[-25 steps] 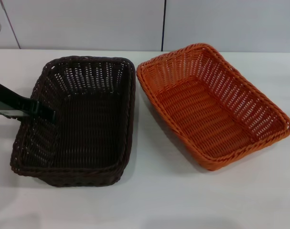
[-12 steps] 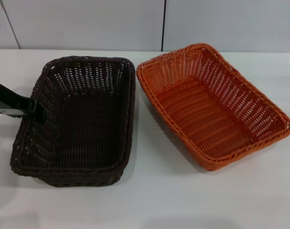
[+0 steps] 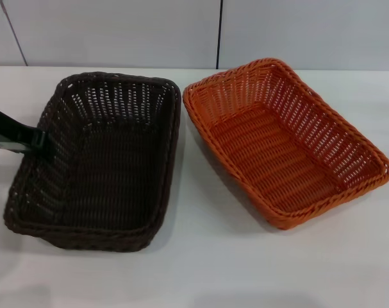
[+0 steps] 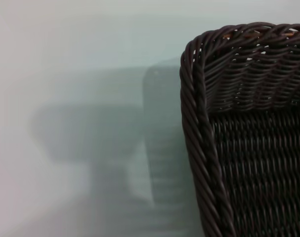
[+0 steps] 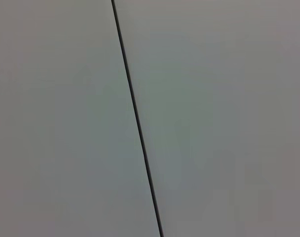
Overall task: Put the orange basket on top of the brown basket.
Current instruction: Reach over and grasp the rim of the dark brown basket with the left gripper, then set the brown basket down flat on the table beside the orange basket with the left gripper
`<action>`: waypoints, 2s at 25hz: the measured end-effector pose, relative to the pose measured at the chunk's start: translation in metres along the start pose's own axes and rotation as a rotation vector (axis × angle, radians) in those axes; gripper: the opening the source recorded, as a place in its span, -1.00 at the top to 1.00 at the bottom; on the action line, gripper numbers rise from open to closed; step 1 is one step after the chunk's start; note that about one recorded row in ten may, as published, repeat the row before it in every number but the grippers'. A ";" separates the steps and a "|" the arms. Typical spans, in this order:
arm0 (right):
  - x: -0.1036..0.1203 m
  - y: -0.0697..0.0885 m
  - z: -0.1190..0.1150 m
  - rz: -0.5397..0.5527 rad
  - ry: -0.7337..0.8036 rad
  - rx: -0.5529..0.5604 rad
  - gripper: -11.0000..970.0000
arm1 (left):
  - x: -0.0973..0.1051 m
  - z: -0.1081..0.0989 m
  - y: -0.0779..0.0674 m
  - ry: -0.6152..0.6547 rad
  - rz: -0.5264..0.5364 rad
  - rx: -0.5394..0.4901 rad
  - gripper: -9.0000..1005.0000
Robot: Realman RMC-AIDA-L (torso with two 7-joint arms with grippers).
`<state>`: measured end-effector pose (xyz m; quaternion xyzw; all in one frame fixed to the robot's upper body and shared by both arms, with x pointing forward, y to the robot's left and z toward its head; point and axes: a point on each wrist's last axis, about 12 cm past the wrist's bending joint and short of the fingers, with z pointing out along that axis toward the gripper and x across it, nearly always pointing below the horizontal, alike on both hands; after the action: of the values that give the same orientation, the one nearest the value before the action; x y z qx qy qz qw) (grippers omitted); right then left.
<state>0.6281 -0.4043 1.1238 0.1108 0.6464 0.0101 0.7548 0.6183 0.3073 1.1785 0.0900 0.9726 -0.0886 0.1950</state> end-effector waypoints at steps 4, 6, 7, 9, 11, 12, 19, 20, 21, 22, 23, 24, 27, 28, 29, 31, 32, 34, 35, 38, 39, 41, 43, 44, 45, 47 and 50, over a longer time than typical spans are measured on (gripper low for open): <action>0.000 0.000 0.000 0.002 0.001 0.002 -0.39 | -0.001 -0.014 0.003 -0.013 0.035 -0.004 0.54; 0.001 0.000 -0.001 0.003 0.001 0.003 -0.39 | -0.002 -0.026 0.005 -0.035 0.063 -0.007 0.54; 0.001 -0.001 -0.001 0.005 0.003 0.005 -0.39 | -0.003 -0.031 0.006 -0.045 0.075 -0.010 0.54; 0.002 -0.001 -0.001 0.006 0.003 0.006 -0.39 | -0.004 -0.040 0.005 -0.061 0.098 -0.015 0.54; 0.002 -0.001 -0.002 0.007 0.004 0.007 -0.39 | -0.006 -0.049 0.005 -0.074 0.125 -0.023 0.55; 0.002 -0.001 -0.002 0.007 0.004 0.007 -0.39 | -0.008 -0.059 0.006 -0.088 0.158 -0.028 0.56; 0.003 0.000 -0.002 0.011 0.006 0.007 -0.39 | -0.011 -0.081 0.001 -0.080 0.318 0.066 0.58; 0.003 0.000 -0.002 0.011 0.007 0.007 -0.39 | -0.010 -0.083 0.001 -0.077 0.338 0.087 0.58; 0.003 0.000 -0.002 0.011 0.007 0.007 -0.39 | -0.011 -0.086 0.000 -0.072 0.366 0.110 0.58; 0.003 0.000 -0.002 0.012 0.007 0.007 -0.39 | -0.011 -0.088 -0.002 -0.067 0.393 0.136 0.58; 0.004 0.000 -0.002 0.012 0.008 0.007 -0.39 | -0.011 -0.088 -0.002 -0.067 0.393 0.136 0.58; 0.004 0.000 -0.002 0.012 0.008 0.007 -0.39 | -0.011 -0.088 -0.002 -0.067 0.393 0.136 0.58; 0.004 0.000 -0.002 0.013 0.009 0.006 -0.39 | -0.023 -0.081 -0.017 -0.038 0.507 0.274 0.58; 0.004 0.000 -0.002 0.013 0.009 0.006 -0.39 | -0.026 -0.078 -0.020 -0.034 0.514 0.290 0.58; 0.004 0.000 -0.002 0.013 0.009 0.006 -0.39 | -0.031 -0.071 -0.025 -0.026 0.530 0.319 0.58; 0.005 0.000 -0.003 0.016 0.014 0.007 -0.39 | -0.040 -0.052 -0.040 -0.014 0.562 0.372 0.58; 0.005 0.000 -0.003 0.016 0.014 0.007 -0.39 | -0.040 -0.052 -0.040 -0.014 0.562 0.372 0.58; 0.007 0.000 -0.005 0.019 0.020 0.008 -0.39 | -0.051 -0.034 -0.056 -0.021 0.582 0.406 0.58; 0.008 0.000 -0.005 0.021 0.023 0.009 -0.39 | -0.053 -0.030 -0.060 -0.027 0.584 0.413 0.58; 0.010 0.000 -0.007 0.023 0.027 0.010 -0.39 | -0.059 -0.021 -0.070 -0.040 0.584 0.423 0.58; 0.010 0.000 -0.007 0.025 0.029 0.011 -0.39 | -0.062 -0.018 -0.074 -0.044 0.584 0.426 0.58; 0.012 0.000 -0.008 0.027 0.034 0.012 -0.39 | -0.067 -0.011 -0.085 -0.045 0.578 0.441 0.58; 0.013 -0.001 -0.009 0.028 0.036 0.013 -0.39 | -0.070 -0.007 -0.094 -0.043 0.565 0.451 0.58; 0.013 -0.002 -0.009 0.028 0.037 0.015 -0.39 | -0.071 -0.004 -0.098 -0.042 0.558 0.453 0.58; 0.013 -0.002 -0.010 0.027 0.038 0.015 -0.39 | -0.072 -0.003 -0.101 -0.041 0.555 0.454 0.58; 0.014 -0.003 -0.011 0.027 0.039 0.018 -0.39 | -0.072 0.000 -0.106 -0.036 0.553 0.456 0.58; 0.014 -0.003 -0.011 0.027 0.041 0.019 -0.39 | -0.068 0.007 -0.111 -0.010 0.545 0.476 0.56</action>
<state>0.6192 -0.4036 1.1083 0.1264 0.6602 0.0164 0.7402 0.6592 0.1888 1.2141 0.3884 0.8642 -0.2576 0.1898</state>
